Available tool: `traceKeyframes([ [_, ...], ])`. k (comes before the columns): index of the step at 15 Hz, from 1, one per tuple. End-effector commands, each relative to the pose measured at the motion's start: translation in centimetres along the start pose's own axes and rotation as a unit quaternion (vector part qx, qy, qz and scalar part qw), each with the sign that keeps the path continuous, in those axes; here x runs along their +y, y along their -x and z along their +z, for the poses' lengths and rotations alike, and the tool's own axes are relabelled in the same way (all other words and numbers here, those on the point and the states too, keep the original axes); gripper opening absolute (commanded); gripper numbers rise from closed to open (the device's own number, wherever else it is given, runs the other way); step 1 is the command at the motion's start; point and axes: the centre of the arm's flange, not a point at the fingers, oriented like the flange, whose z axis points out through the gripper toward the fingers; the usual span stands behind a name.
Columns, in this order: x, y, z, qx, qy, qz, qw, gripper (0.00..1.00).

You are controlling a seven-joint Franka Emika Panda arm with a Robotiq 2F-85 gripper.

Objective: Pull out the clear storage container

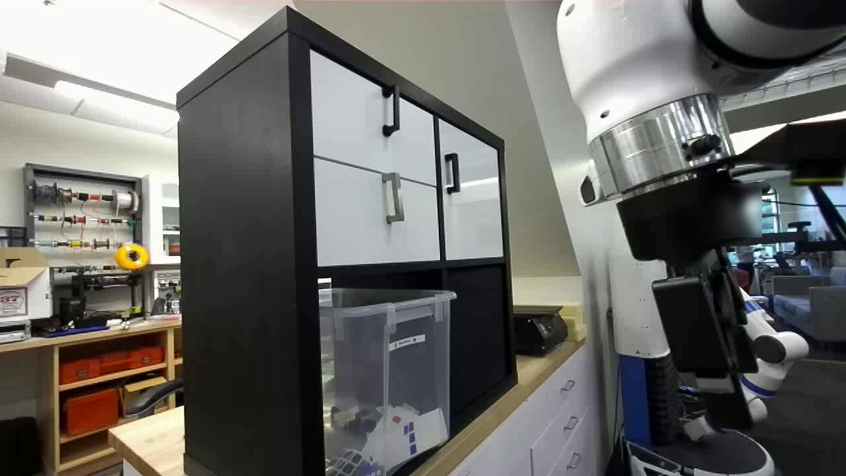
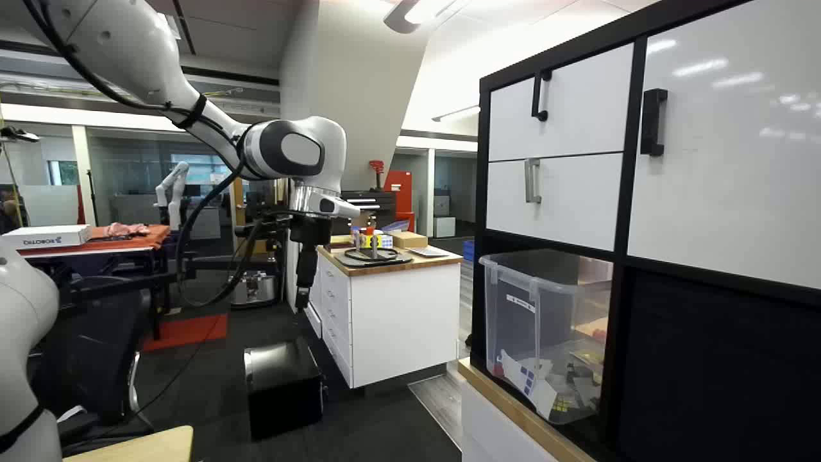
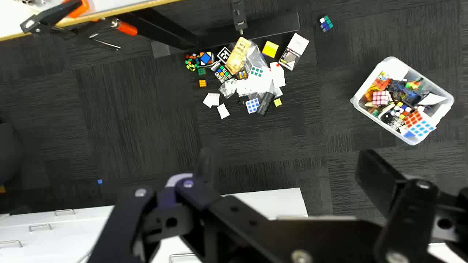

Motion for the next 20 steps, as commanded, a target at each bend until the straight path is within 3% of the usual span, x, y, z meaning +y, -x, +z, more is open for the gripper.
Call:
traceKeyframes([
  [1,0.0,0.0,0.0,0.0,0.0,0.0,1.0,1.0],
  [12,0.1,-0.1,0.1,0.008,-0.001,0.001,1.0,1.0],
  [16,0.5,-2.0,0.2,0.065,-0.02,0.0,0.9977,1.0],
  [20,0.6,-4.6,-0.1,0.13,-0.033,-0.038,0.9902,1.0],
])
